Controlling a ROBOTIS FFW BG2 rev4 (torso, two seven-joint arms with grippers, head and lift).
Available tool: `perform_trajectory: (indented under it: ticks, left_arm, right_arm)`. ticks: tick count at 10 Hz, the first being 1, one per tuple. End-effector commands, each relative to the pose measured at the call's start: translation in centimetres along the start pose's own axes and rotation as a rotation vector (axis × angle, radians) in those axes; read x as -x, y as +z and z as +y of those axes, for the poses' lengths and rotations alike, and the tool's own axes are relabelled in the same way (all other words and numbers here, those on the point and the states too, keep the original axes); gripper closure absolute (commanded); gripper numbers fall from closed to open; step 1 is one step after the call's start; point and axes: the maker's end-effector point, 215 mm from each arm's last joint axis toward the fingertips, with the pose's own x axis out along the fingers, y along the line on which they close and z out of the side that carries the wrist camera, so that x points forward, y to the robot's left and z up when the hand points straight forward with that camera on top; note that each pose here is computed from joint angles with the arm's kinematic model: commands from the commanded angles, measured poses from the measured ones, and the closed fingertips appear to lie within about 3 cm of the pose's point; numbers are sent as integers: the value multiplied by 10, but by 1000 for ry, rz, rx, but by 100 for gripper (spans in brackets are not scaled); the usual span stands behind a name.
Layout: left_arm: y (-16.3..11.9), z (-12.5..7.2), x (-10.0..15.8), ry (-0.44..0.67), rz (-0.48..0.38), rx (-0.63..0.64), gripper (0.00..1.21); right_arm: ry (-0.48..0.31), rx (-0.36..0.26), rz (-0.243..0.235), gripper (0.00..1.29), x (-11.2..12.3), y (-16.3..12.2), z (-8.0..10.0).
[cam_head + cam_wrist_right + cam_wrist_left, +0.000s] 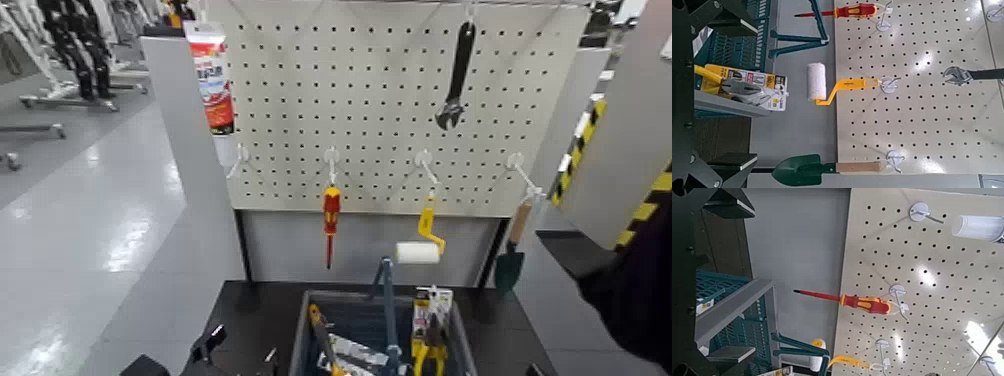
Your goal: Put the black wrench into the crate.
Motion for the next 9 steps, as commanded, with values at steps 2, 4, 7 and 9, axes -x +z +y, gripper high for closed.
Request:
perform_trajectory:
  ticks: [2, 4, 7, 9]
  left_arm:
    - [4, 2, 0, 5, -13, 1, 9]
    - [4, 2, 1, 1, -11, 5, 9]
    - [7, 2, 0, 3, -18, 3, 9]
    - [7, 1, 0, -3, -15, -1, 9]
  right_arm:
    - [-1, -2, 8, 18, -2, -1, 0]
    - [-12, -5, 30, 19, -5, -3, -2]
    - [-40, 17, -33, 20, -25, 30, -22]
    - [-27, 37, -76, 20, -48, 65, -31]
